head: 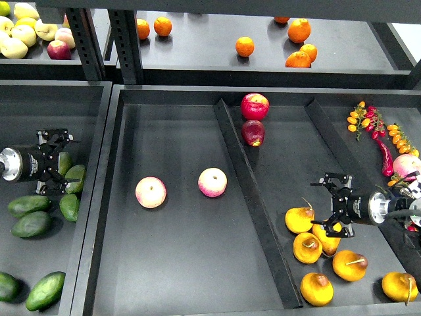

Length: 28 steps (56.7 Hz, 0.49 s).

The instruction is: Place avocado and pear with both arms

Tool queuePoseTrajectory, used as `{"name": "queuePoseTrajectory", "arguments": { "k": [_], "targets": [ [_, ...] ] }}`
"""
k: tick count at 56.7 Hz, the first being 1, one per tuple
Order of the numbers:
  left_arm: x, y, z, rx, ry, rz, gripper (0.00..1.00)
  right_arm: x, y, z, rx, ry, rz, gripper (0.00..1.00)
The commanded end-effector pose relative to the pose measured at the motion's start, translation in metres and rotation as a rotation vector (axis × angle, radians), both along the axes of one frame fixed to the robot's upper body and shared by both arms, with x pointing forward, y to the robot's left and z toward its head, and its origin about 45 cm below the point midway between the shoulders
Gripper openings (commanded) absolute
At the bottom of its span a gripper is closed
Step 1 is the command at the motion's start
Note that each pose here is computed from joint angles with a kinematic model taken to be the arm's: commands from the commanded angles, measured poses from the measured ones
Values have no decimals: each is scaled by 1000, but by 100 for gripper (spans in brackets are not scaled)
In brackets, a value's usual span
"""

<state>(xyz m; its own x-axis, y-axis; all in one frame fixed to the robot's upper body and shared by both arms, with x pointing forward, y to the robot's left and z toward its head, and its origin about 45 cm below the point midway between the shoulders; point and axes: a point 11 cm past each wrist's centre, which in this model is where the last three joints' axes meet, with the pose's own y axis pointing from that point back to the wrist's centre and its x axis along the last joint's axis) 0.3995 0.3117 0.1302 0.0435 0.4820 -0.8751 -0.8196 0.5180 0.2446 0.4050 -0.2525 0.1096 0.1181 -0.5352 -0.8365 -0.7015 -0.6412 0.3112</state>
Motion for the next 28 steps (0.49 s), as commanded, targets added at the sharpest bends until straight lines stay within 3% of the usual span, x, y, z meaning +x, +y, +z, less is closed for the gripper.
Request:
{"name": "queuePoseTrajectory", "arguments": {
  "k": [1, 19, 28],
  "targets": [
    [2, -25, 0, -85, -17, 3, 100, -5, 17, -8, 71, 20, -22, 100],
    [8, -63, 5, -290, -47, 67, 100, 4, 43, -1, 203, -28, -122, 100],
    [9, -44, 9, -339, -70, 145, 99, 15, 24, 12, 269, -68, -225, 100]
  ]
}}
